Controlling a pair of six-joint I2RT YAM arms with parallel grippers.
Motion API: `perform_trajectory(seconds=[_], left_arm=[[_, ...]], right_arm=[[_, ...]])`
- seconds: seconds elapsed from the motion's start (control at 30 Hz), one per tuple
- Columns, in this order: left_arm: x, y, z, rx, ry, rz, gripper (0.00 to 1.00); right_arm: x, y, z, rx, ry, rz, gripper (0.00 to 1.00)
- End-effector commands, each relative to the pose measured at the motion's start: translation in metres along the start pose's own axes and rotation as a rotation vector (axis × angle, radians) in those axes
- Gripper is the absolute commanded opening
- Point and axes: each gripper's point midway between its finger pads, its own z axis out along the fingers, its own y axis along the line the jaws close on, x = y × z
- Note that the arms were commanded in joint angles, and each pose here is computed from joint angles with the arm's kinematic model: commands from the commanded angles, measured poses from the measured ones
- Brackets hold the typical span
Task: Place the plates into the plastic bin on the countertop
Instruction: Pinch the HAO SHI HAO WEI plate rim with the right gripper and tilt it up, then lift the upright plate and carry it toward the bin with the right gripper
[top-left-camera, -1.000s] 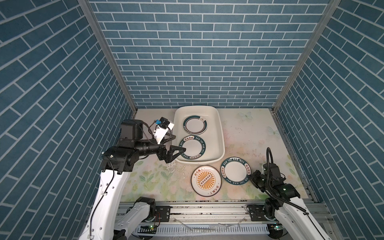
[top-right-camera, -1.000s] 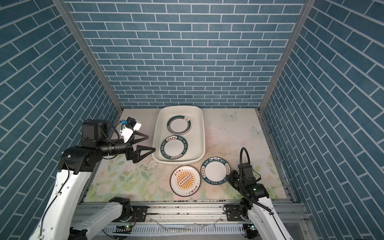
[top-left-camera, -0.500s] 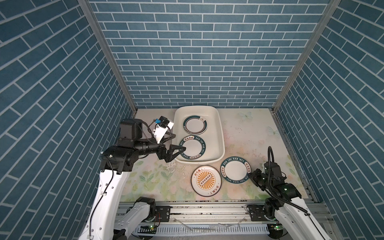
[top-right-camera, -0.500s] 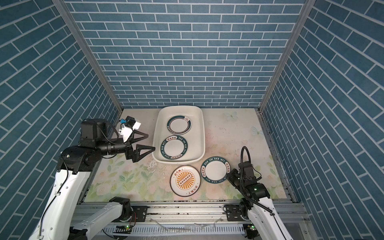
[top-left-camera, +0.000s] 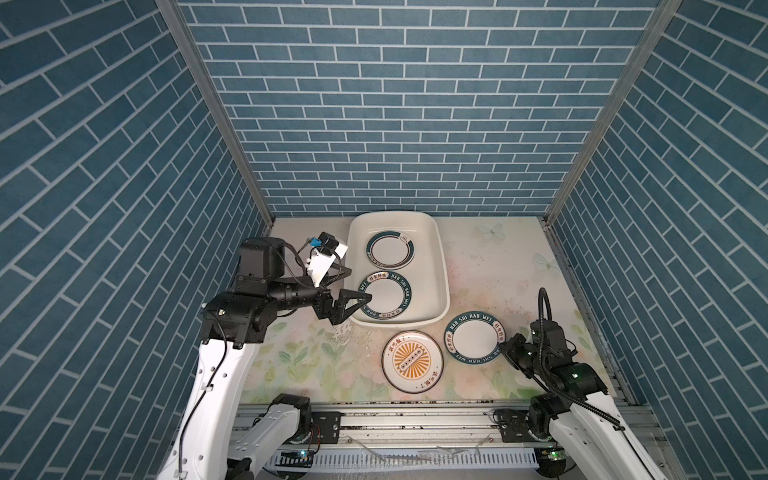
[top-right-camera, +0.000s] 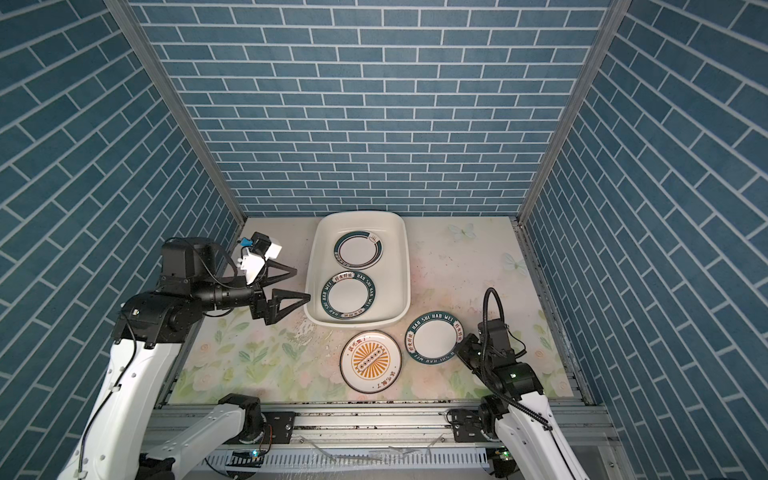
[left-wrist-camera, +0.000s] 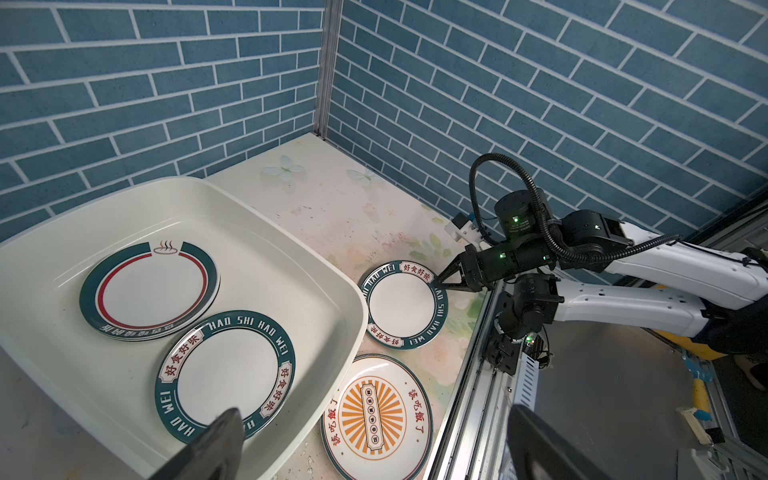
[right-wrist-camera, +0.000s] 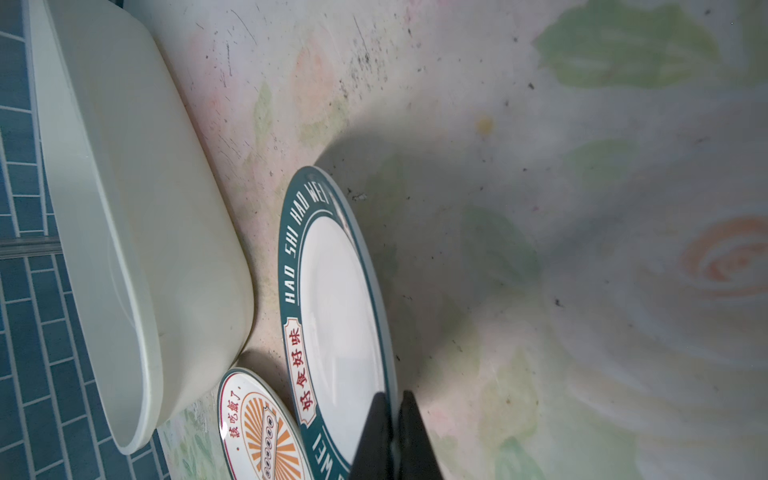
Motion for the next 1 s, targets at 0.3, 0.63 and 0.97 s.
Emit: perform_trajectory(seconds=[0.3,0.63,0.97], left_arm=[[-0.010,-0.007,-0.004,0.010,-0.022,0.025,1.00],[-0.011,-0.006,-0.005,0.004,-0.024,0.031,0.99],[-0.010,-0.006,-0.005,0.000,-0.021,0.033,1.00]], right_arm=[[-0.030,0.031,-0.031,0.001,-0.090,-0.069,0.00],[-0.045,0.039,-0.058,0.064,-0.137,-0.158,0.00],[-0.060,0.061,-0.080,0.067,-0.175,-0.230,0.00]])
